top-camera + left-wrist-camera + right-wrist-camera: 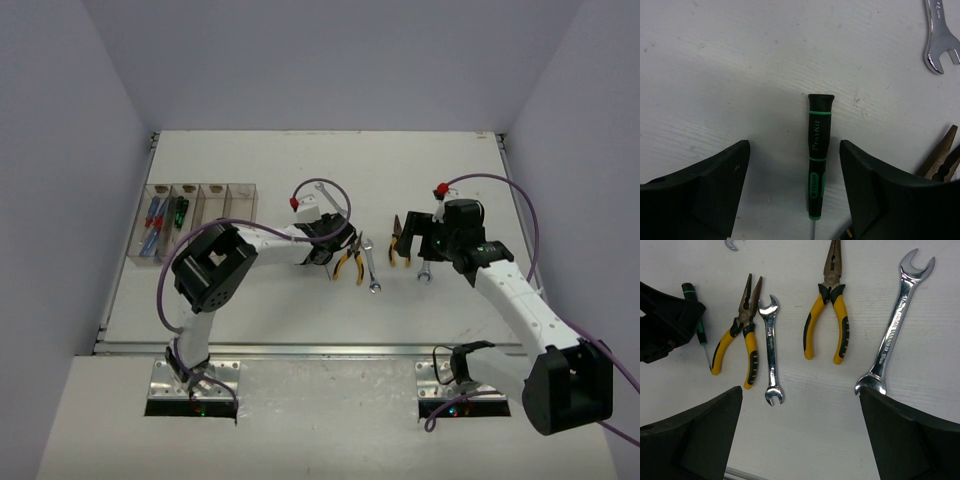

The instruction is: Sort the tools into containers

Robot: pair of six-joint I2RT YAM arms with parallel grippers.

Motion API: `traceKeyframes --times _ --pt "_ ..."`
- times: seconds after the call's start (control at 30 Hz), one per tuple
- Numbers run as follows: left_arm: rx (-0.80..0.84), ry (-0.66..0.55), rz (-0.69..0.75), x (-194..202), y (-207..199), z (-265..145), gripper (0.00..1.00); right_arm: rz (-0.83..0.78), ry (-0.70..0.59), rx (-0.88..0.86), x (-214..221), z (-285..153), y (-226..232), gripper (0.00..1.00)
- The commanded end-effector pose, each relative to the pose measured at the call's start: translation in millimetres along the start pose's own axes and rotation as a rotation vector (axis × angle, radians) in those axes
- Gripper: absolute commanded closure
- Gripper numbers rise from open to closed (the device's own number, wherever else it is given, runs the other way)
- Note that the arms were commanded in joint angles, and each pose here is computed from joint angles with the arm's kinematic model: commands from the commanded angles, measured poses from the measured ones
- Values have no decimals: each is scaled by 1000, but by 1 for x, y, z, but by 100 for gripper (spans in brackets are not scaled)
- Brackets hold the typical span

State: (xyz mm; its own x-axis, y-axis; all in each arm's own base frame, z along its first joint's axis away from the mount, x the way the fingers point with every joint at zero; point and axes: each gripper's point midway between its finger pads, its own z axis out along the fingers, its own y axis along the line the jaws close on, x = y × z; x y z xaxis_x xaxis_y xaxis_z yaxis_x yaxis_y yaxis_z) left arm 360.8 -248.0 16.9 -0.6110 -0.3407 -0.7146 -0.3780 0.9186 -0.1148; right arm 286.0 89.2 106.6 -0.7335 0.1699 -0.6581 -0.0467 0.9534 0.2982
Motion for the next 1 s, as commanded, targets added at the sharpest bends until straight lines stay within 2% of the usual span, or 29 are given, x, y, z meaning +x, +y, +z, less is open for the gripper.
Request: traceKeyframes --times 0.0,0.03,0.2,0.27,0.37,0.5,0.6,0.63,0.67,0.7,0.77,0.8,0.87,0.97 --pt "20 -9 -16 -1 -21 1 37 3 -56 1 -22 -2 4 1" --pt "18 -8 -14 0 -20 1 42 3 -56 0 -22 -2 4 1" --pt "-13 3 20 7 -12 6 90 0 -59 -4 -22 -2 4 1" --pt "-18 0 62 4 -9 6 100 -2 -62 -8 -23 -3 5 1" --pt "-3 -17 125 -15 -12 5 100 -6 -65 -10 -23 -4 5 1" --pt "-9 -141 314 -96 -9 -10 100 -16 -79 -17 -24 -6 6 1" --pt "-40 -314 407 -191 18 -27 100 -25 -84 -28 -25 -6 8 1" --pt "-48 -376 355 -227 33 -22 100 -27 -83 -31 -24 -6 8 1" --pt "-23 -398 399 -241 43 -26 100 -29 -82 -32 -24 -6 8 1" --pt "-25 -432 381 -259 53 -24 100 -30 -81 -32 -24 -6 8 1" --pt "-17 -532 433 -298 98 -17 100 -36 -84 -33 -25 -6 8 1" --pt "-39 -561 434 -312 124 -9 100 -39 -85 -33 -25 -6 8 1" --pt "-24 -567 524 -315 147 8 100 -40 -88 -33 -25 -7 8 1" --pt "-104 -432 649 -305 201 43 100 -41 -88 -44 -24 -7 10 1"
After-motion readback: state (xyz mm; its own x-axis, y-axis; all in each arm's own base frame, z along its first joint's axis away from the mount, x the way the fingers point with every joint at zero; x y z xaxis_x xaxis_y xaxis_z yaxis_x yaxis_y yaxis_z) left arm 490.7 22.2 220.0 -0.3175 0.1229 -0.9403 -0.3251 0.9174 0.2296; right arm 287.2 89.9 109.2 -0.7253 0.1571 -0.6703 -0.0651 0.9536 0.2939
